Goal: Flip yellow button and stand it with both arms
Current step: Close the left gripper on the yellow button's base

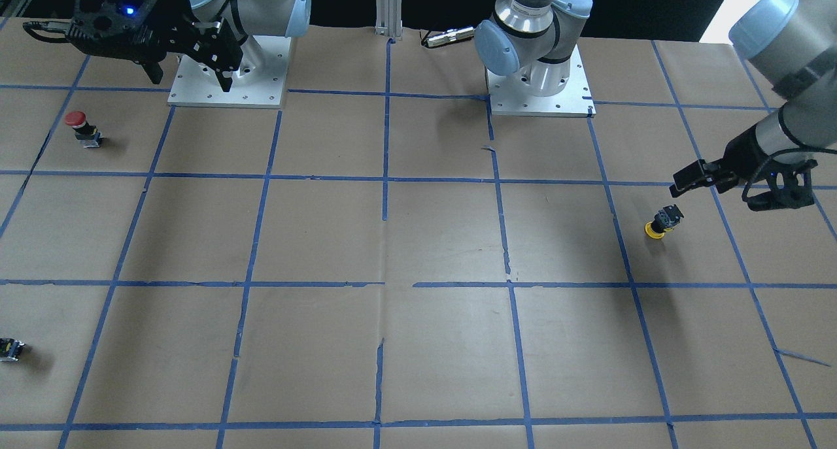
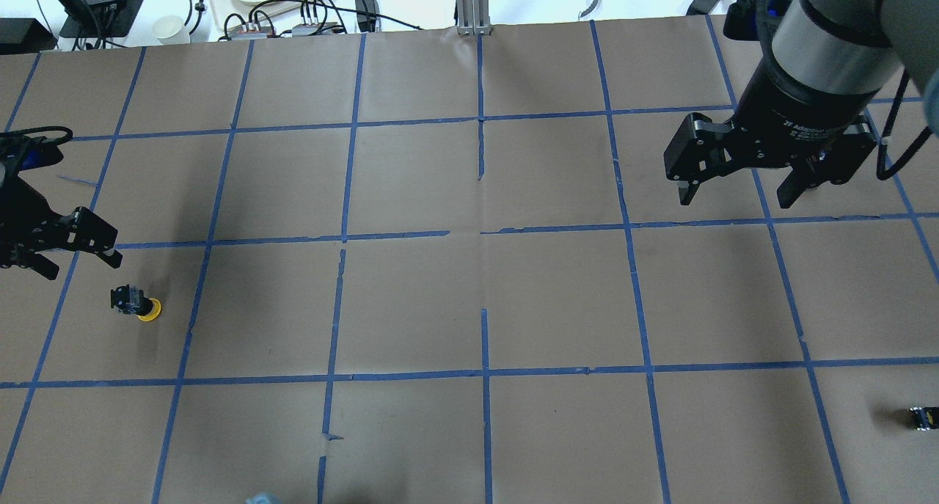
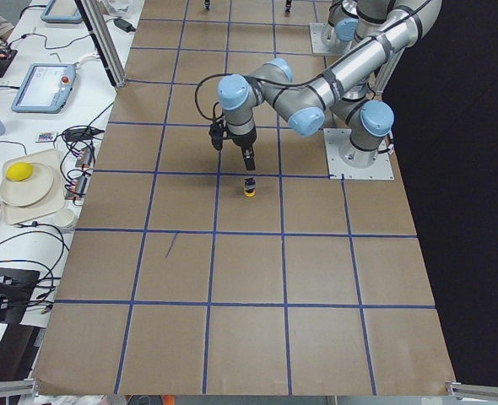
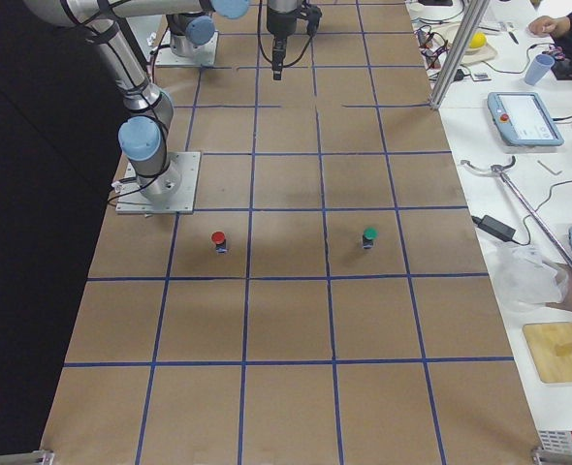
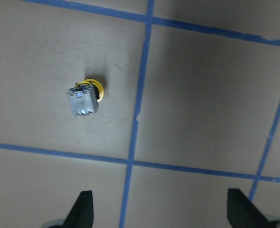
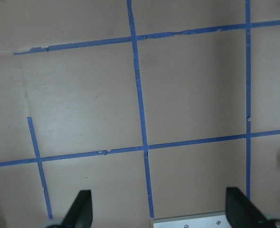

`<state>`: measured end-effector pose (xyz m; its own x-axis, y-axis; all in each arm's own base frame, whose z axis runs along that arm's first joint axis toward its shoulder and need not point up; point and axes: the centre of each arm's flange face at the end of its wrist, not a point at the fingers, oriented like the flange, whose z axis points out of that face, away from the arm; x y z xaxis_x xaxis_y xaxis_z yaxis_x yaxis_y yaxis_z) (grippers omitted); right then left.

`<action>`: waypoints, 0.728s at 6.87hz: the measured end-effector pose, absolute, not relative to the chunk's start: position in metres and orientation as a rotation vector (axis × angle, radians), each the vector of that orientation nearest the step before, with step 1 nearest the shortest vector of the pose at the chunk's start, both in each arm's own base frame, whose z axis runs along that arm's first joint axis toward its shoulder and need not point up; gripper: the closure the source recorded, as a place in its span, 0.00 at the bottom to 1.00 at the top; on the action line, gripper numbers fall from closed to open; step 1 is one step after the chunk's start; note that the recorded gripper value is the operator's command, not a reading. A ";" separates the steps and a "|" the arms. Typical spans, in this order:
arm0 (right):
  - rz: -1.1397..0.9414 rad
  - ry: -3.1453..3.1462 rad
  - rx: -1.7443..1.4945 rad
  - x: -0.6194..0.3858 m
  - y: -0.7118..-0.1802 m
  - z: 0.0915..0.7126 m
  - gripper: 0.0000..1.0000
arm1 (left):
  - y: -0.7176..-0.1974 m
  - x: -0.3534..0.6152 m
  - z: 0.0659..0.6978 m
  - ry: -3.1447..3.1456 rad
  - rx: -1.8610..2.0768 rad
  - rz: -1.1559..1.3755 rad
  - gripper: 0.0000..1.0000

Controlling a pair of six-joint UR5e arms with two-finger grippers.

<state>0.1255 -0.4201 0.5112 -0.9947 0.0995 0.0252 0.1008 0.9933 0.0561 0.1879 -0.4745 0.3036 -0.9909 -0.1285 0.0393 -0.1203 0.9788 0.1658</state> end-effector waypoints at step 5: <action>-0.094 -3.111 -0.175 0.125 -0.419 0.510 0.00 | -0.461 0.192 0.222 -3.075 0.212 -0.259 0.66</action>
